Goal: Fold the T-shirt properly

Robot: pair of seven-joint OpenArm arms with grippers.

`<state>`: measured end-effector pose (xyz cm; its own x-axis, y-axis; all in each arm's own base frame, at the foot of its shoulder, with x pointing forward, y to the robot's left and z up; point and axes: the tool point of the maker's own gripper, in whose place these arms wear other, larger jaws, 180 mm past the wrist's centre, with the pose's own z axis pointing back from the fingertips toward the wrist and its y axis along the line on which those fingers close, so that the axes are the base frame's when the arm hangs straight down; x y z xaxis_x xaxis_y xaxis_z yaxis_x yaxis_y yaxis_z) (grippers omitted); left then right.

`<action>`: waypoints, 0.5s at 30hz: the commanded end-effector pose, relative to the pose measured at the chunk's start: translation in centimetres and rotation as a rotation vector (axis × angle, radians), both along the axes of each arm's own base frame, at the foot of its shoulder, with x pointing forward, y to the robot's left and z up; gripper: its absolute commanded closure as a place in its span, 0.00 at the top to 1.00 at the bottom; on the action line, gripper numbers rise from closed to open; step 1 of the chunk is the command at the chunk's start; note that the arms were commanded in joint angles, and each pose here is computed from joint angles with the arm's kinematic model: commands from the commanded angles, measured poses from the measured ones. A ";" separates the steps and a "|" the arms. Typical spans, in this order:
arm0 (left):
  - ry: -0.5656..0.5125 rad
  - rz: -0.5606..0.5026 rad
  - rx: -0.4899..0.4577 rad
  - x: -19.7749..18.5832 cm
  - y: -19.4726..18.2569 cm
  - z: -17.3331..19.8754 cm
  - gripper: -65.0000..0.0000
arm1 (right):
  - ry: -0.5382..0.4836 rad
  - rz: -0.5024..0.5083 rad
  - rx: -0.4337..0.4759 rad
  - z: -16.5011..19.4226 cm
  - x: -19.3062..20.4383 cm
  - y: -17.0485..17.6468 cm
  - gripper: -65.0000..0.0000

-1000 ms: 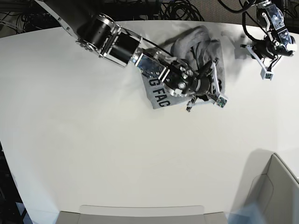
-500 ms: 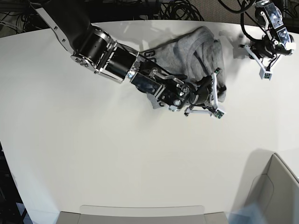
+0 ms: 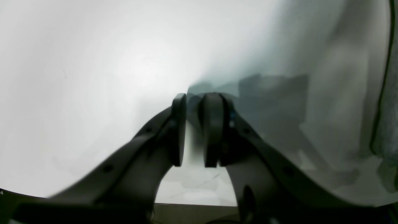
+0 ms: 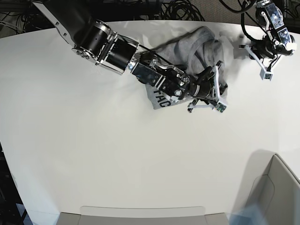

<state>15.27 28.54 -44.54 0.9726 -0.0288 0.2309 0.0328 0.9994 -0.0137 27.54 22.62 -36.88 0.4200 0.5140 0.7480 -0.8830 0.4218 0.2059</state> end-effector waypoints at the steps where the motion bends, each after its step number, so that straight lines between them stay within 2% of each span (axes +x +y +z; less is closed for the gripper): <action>1: 0.025 -0.014 -0.039 -0.7 -1.1 -0.5 0.16 | -0.044 0.023 0.097 3.2 0.4 2.1 0.02; 3: 0.022 -0.008 -0.037 -0.6 -0.9 -0.5 0.16 | -0.054 0.058 0.140 4.5 -0.7 2.9 0.02; 5: 0.019 -0.007 -0.031 -0.5 -0.7 -0.3 0.16 | -0.053 0.062 0.222 6.5 -2.0 3.6 0.02; 8: -0.028 -0.014 -0.017 1.2 -0.5 0.7 0.16 | -0.085 -0.052 0.378 10.4 0.3 1.2 0.02; 10: -0.100 -0.025 0.007 3.7 -0.4 2.4 0.12 | -0.096 -0.173 0.426 11.8 2.7 -1.6 0.02; 12: -0.169 -0.047 0.037 5.8 -0.5 4.3 0.05 | -0.091 -0.279 0.388 11.2 4.8 -5.2 0.02; 15: -0.290 -0.082 0.089 8.3 -0.9 8.1 0.00 | -0.061 -0.362 0.289 9.8 6.1 -9.6 0.02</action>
